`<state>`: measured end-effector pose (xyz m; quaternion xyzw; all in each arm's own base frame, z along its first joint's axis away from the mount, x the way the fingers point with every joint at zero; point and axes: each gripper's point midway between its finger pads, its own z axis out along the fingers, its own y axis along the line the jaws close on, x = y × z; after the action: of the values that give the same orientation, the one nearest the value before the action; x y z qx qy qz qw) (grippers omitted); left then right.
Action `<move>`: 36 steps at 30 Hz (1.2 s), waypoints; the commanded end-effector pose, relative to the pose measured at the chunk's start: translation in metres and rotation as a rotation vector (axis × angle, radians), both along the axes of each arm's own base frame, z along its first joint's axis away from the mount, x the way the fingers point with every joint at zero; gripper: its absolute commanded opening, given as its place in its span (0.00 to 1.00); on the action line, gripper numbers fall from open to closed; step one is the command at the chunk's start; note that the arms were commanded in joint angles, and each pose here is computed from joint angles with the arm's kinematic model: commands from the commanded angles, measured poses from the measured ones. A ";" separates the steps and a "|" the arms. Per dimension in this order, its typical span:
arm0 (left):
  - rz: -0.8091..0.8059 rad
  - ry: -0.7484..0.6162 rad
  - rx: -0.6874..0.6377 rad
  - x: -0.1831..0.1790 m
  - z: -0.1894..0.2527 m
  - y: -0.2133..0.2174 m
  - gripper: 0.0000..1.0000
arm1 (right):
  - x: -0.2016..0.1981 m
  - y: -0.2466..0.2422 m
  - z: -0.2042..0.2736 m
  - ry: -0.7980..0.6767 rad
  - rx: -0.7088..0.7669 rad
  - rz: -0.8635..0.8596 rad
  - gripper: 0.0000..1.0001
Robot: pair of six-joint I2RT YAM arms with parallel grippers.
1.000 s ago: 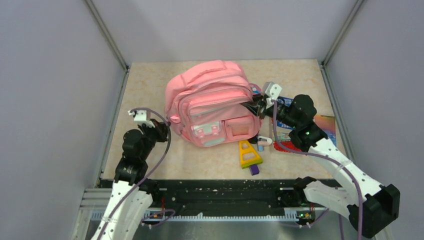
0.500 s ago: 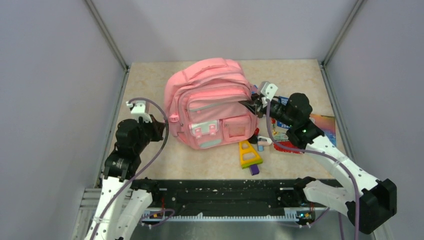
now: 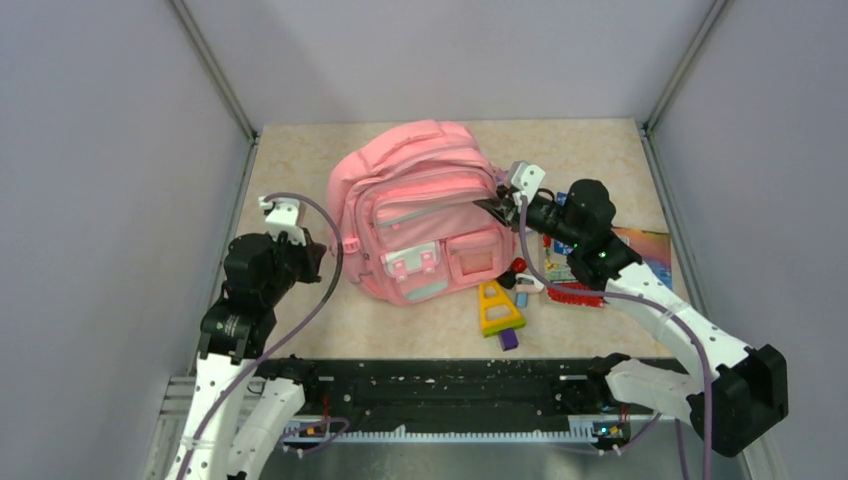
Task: Pack the student bag
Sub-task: Unzip the student bag at the center of the board.
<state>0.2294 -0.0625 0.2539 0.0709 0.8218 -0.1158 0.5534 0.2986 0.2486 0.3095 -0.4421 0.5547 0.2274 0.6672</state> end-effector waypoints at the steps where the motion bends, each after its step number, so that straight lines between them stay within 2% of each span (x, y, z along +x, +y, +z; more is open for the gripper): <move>1: -0.013 -0.142 -0.041 0.007 0.040 -0.004 0.00 | 0.015 -0.010 0.052 -0.199 0.017 -0.068 0.00; 12: 0.105 -0.056 -0.258 -0.002 0.011 -0.006 0.00 | 0.011 -0.010 0.032 -0.140 0.040 -0.067 0.00; 13: 0.139 -0.047 -0.257 -0.002 0.006 -0.001 0.03 | 0.010 -0.011 0.031 -0.138 0.044 -0.065 0.00; 17: 0.273 0.001 -0.240 -0.003 -0.012 0.020 0.32 | 0.007 -0.012 0.030 -0.144 0.047 -0.066 0.00; 19: 0.283 0.031 -0.236 -0.005 -0.019 0.020 0.41 | 0.006 -0.013 0.035 -0.160 0.046 -0.066 0.00; 25: 0.243 0.033 -0.218 -0.009 -0.018 0.016 0.54 | 0.011 -0.010 0.061 -0.239 0.039 -0.057 0.00; 29: 0.147 0.009 -0.200 -0.013 -0.009 0.005 0.60 | 0.011 -0.004 0.079 -0.310 0.001 -0.019 0.00; 36: -0.089 0.016 -0.181 -0.018 -0.003 -0.028 0.59 | 0.007 -0.001 0.100 -0.369 -0.173 0.055 0.00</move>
<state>0.2128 -0.0671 0.2287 -0.0197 0.8287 -0.1702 0.5328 0.3079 0.2530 0.3365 -0.4994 0.5240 0.1863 0.6643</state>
